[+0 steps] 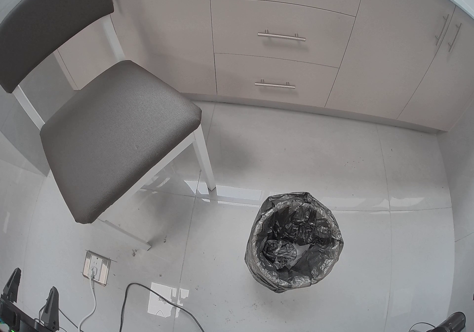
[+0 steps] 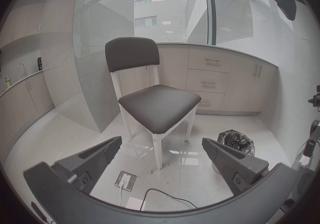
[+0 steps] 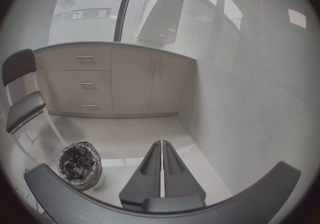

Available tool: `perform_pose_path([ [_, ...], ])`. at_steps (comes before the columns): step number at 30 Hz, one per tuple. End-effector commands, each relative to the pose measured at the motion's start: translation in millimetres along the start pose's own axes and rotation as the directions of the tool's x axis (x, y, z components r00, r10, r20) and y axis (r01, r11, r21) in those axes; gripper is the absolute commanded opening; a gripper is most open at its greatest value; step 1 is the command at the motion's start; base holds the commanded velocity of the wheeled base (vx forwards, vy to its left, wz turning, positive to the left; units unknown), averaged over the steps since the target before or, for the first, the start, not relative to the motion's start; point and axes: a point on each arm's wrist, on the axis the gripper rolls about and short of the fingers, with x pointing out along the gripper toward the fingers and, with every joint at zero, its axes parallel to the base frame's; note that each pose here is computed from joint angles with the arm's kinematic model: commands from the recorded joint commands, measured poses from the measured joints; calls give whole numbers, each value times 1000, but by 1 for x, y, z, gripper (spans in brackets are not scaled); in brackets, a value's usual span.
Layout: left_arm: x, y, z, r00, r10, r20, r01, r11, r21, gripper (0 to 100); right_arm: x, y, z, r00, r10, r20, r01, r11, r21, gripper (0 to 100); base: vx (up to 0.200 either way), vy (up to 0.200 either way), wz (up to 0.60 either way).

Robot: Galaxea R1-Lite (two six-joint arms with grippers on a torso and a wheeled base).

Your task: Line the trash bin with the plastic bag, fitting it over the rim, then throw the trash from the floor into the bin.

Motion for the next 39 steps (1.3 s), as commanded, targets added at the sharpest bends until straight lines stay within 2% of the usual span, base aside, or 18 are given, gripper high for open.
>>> perform_pose_path([
  [1, 0, 0, -5, 1000, 1, -2, -1, 1000, 0, 100, 14, 11, -35, 990, 138, -12, -138, 990, 2, 0, 0, 0, 0],
  [4, 0, 0, -5, 1000, 1, -2, -1, 1000, 0, 100, 18, 15, -40, 974, 221, 40, -222, 975, 5, 0, 0, 0, 0],
  [8, 0, 0, -5, 1000, 1, -2, -1, 1000, 0, 100, 17, 17, -40, 951, 307, 39, -306, 952, -18, 0, 0, 0, 0],
  [9, 0, 0, -5, 1000, 1, -2, -1, 1000, 0, 100, 17, 17, -40, 940, 340, 37, -340, 940, -23, 0, 0, 0, 0],
  [10, 0, 0, -5, 1000, 1, -2, -1, 1000, 0, 100, 17, 17, -40, 940, 340, 37, -340, 940, -23, 0, 0, 0, 0],
  [11, 0, 0, -5, 1000, 1, -2, -1, 1000, 0, 100, 17, 19, -41, 910, 413, 36, -412, 911, -18, 0, 0, 0, 0],
  [12, 0, 0, -5, 1000, 1, -2, -1, 1000, 0, 100, 17, 19, -41, 910, 413, 36, -412, 911, -18, 0, 0, 0, 0],
  [13, 0, 0, -5, 1000, 1, -2, -1, 1000, 0, 100, 16, 21, -46, 868, 496, -10, -496, 868, -25, 0, 0, 0, 0],
  [16, 0, 0, -5, 1000, 1, -2, -1, 1000, 0, 100, 15, 21, -46, 866, 499, -28, -500, 865, -43, 0, 0, 0, 0],
  [21, 0, 0, -5, 1000, 1, -2, -1, 1000, 0, 100, 16, 21, -46, 866, 499, -16, -500, 866, -19, 0, 0, 0, 0],
  [39, 0, 0, -5, 1000, 1, -2, -1, 1000, 0, 100, 16, 21, -46, 866, 499, -16, -500, 866, -21, 0, 0, 0, 0],
])
